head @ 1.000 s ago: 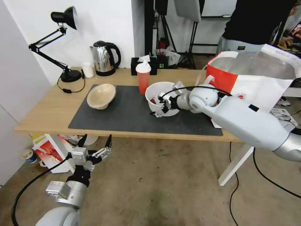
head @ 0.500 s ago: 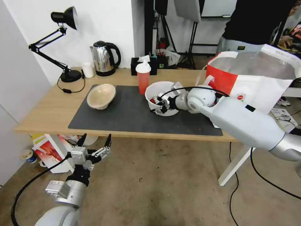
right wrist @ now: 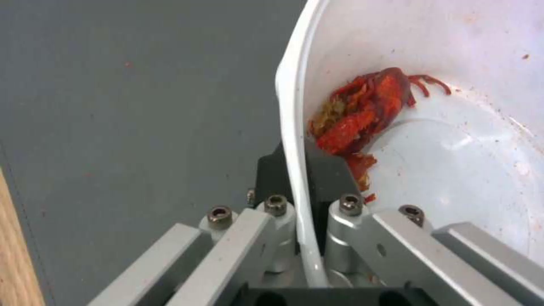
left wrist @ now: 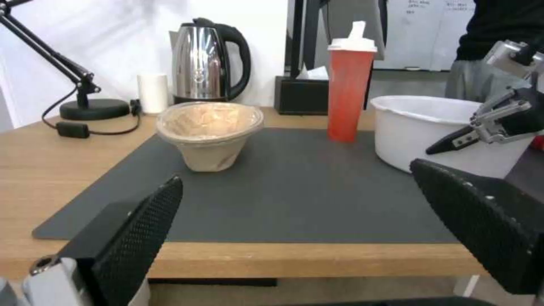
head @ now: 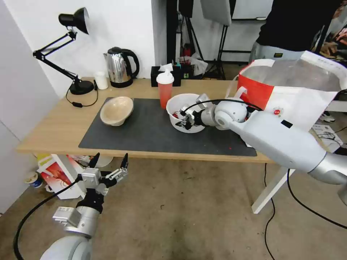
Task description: Pick up the trash from the table and place it into the takeout bag.
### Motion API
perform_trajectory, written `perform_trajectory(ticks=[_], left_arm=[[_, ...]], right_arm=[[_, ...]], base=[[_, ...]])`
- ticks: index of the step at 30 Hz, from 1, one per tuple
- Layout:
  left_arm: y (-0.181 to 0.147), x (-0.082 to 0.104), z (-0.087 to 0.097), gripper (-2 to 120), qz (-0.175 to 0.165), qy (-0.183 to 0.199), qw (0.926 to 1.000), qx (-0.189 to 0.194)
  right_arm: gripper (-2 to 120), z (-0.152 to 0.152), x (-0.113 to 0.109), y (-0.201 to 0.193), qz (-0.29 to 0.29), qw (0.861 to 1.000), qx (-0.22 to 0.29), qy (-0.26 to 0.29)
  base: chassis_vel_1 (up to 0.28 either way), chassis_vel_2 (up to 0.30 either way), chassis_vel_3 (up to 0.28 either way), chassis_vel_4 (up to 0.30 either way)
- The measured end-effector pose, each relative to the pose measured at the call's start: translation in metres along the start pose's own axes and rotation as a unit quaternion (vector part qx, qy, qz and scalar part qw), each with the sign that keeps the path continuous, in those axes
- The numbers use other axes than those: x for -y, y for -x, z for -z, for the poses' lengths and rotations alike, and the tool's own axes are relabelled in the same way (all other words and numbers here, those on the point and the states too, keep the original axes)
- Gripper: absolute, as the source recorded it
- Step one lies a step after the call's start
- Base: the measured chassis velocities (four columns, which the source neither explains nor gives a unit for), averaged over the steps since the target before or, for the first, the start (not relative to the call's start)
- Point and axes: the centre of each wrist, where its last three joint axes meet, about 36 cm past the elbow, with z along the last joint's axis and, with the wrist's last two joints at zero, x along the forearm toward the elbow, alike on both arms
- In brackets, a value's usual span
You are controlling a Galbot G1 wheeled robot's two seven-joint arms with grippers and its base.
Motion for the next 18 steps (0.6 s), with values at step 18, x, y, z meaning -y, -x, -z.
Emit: perform_trajectory(ticks=[18], left_arm=[[-0.002,0.001,-0.001,100,0.004,0.0,1.0,0.008]], right_arm=[[0,0.022,0.005,-0.034,0.011,0.998,0.054,0.019]], base=[[0.0,0.0,0.0,0.0]])
